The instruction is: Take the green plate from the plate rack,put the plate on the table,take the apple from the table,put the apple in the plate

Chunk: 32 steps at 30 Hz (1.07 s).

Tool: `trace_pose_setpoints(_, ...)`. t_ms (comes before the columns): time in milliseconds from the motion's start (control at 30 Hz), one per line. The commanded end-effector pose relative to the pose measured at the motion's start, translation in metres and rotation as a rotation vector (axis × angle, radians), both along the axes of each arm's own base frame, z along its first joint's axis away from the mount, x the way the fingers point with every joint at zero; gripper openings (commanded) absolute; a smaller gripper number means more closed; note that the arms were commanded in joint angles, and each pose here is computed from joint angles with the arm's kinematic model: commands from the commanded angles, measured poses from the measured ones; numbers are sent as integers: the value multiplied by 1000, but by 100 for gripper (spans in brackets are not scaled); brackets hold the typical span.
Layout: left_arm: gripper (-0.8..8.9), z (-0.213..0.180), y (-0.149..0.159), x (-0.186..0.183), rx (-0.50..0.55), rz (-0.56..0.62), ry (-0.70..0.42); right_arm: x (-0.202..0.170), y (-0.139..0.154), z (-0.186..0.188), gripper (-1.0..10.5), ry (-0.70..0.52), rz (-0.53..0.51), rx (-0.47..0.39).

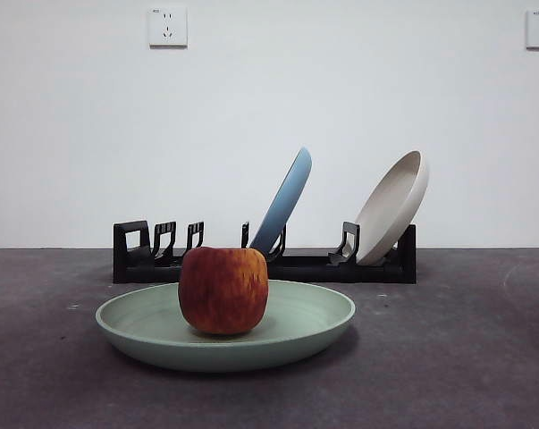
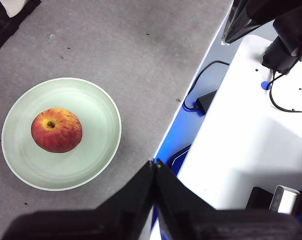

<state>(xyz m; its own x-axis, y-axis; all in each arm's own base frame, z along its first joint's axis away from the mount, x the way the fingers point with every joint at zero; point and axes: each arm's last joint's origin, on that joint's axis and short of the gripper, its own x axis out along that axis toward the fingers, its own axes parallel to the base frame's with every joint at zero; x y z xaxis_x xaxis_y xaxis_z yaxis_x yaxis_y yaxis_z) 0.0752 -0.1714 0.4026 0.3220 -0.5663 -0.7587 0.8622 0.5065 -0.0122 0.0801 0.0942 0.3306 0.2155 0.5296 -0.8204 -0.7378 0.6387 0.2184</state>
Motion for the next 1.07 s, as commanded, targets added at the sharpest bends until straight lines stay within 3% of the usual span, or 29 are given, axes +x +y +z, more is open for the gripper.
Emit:
trace_pose_setpoints(33,-3,0,0,0,-2,2,0,0,0,-2,1,5,-7,-3)
trace_pose_setpoints(333,-4,3,2,2,-16,11,-29,0,0,-2,1,5,-7,-2)
trace_pose_setpoints(433,-3,10,8,15,-35,25,-160,0,0,-2,1,5,-7,-3)
trace_pose_setpoints(633,-3,48,39,53,-304,176,-461,-1,-1,-2,1,3,-7,1)
trace_pose_setpoints(767,-3,64,74,71,-455,277,-596,-1,-1,-1,1,2,-7,1)
trace_pose_setpoints(933,-3,57,114,69,-513,412,-756,-1,-1,-1,1,2,-7,1)
trace_pose_setpoints(1067,-3,24,136,58,-511,520,-871,-1,-1,-1,1,2,-7,1)
